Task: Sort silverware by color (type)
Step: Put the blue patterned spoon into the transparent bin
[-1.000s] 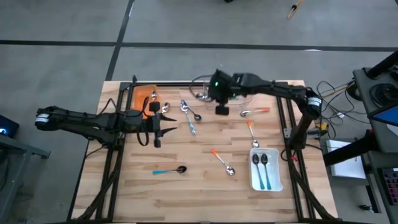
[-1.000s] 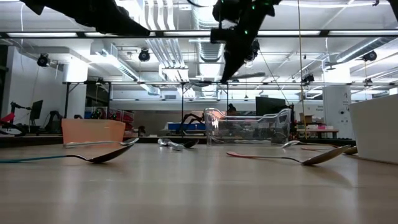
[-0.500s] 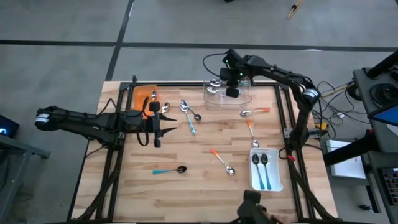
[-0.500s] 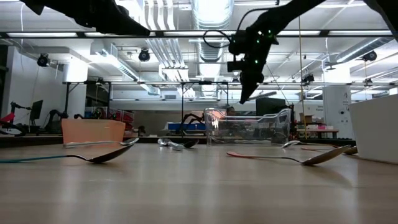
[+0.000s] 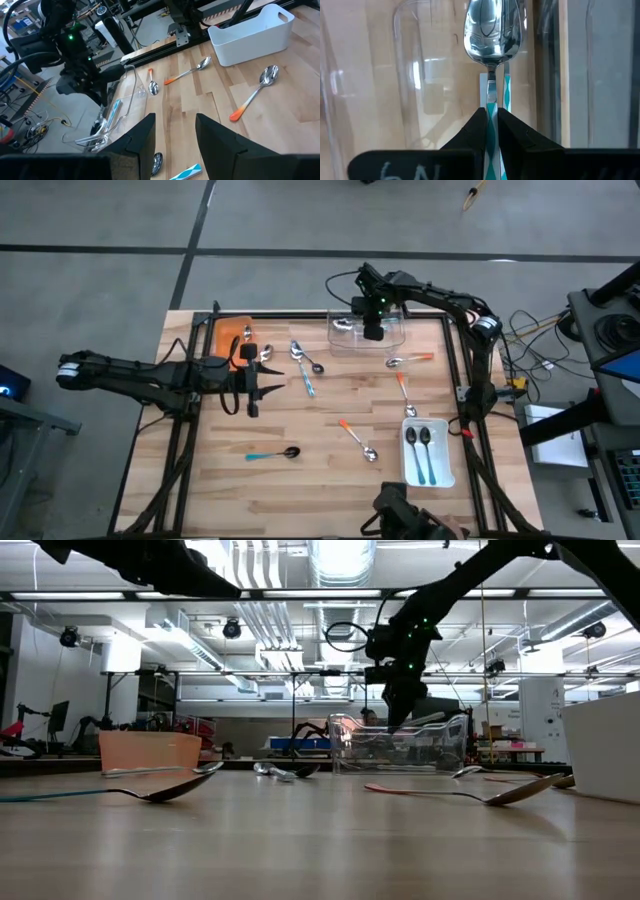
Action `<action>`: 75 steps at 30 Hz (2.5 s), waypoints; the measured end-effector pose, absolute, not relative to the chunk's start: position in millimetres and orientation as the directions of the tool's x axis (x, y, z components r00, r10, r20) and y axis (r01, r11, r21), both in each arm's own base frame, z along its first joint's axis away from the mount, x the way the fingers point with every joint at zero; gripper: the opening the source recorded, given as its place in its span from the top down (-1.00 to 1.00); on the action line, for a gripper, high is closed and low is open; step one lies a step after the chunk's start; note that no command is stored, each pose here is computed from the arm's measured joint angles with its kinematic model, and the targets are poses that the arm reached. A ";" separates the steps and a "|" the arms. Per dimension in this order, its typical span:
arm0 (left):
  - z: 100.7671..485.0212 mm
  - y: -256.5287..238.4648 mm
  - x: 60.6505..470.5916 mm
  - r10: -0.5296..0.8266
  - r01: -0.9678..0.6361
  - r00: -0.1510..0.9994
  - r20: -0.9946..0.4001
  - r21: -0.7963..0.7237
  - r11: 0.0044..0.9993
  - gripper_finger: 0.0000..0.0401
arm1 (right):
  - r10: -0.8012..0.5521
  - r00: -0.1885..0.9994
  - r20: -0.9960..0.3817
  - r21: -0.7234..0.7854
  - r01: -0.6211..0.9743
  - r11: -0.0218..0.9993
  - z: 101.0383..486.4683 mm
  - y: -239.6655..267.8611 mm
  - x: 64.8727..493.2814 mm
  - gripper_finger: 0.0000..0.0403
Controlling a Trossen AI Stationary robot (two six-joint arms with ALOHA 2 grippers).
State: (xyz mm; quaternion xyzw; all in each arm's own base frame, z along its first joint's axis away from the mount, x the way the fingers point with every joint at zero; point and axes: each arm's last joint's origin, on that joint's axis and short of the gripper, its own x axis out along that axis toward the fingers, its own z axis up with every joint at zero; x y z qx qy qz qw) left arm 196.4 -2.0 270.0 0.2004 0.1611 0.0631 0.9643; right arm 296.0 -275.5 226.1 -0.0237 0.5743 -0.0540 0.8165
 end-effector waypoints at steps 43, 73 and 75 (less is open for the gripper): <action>269.6 -2.0 196.2 0.186 -0.054 0.939 -0.288 0.411 0.910 0.40 | -0.058 0.370 -0.927 -0.012 0.124 0.992 195.3 -282.0 308.6 0.89; 269.6 -2.0 196.2 0.186 -0.053 0.939 -0.288 0.414 0.909 0.40 | -0.062 0.370 -0.927 -0.007 0.146 0.989 179.3 -278.9 306.4 0.89; 269.6 -2.0 196.2 0.186 -0.053 0.939 -0.288 0.414 0.909 0.40 | -0.062 0.370 -0.927 -0.009 0.143 0.990 179.3 -278.9 306.5 0.89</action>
